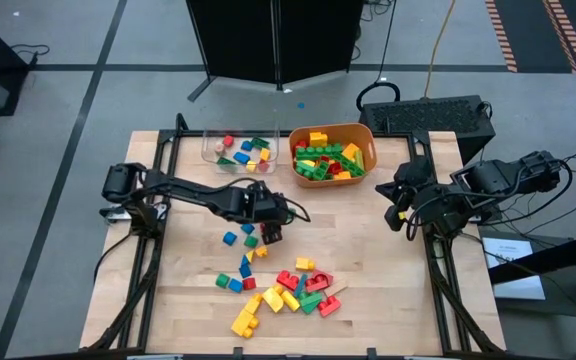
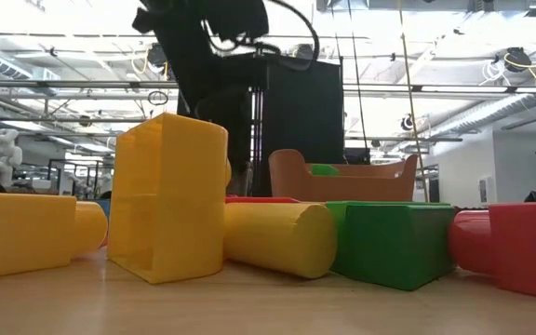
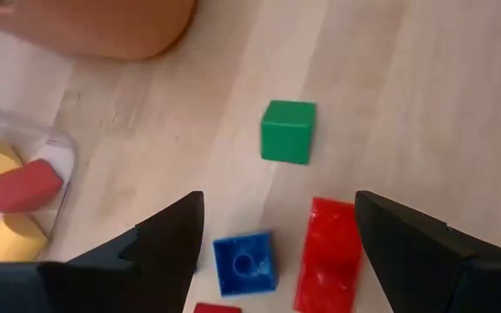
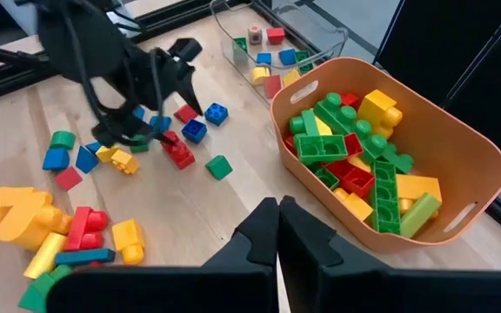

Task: Sort blocks by size
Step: Put the big red game piece into the orange bin, then put the small green block into the transparent bin

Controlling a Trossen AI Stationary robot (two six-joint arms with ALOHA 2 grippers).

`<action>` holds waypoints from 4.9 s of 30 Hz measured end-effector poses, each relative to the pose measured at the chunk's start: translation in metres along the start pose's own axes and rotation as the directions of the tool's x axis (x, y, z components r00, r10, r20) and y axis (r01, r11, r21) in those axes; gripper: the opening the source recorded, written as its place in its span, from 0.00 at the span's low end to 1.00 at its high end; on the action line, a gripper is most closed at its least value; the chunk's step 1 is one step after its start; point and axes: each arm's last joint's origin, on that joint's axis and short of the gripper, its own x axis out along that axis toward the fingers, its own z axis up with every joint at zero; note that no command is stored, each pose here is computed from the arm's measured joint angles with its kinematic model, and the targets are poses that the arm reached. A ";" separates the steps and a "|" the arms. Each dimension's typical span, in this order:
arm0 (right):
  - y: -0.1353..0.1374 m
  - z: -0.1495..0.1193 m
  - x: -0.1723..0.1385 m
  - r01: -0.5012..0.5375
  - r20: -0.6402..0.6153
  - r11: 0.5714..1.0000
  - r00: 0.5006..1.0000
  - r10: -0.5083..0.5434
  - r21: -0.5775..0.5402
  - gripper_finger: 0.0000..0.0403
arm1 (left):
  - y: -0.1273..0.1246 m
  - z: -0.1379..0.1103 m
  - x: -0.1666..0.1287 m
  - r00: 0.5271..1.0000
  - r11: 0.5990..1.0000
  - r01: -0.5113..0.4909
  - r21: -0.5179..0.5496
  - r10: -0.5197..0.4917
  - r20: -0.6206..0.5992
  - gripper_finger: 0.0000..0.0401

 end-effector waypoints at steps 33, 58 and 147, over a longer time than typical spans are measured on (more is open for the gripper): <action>-0.003 -0.003 0.000 0.033 -0.026 0.999 0.999 -0.034 -0.039 0.01 | -0.020 -0.034 0.047 0.981 0.961 0.149 -0.233 -0.174 -0.091 0.30; -0.005 -0.003 0.000 0.079 0.010 0.996 0.997 -0.078 -0.052 0.01 | 0.119 0.129 0.036 0.821 0.936 0.101 -0.337 0.113 0.560 0.30; -0.015 0.006 0.008 0.143 0.015 0.988 0.990 -0.142 -0.061 0.01 | 0.016 -0.057 0.108 0.881 0.961 0.217 -0.173 -0.117 0.459 0.83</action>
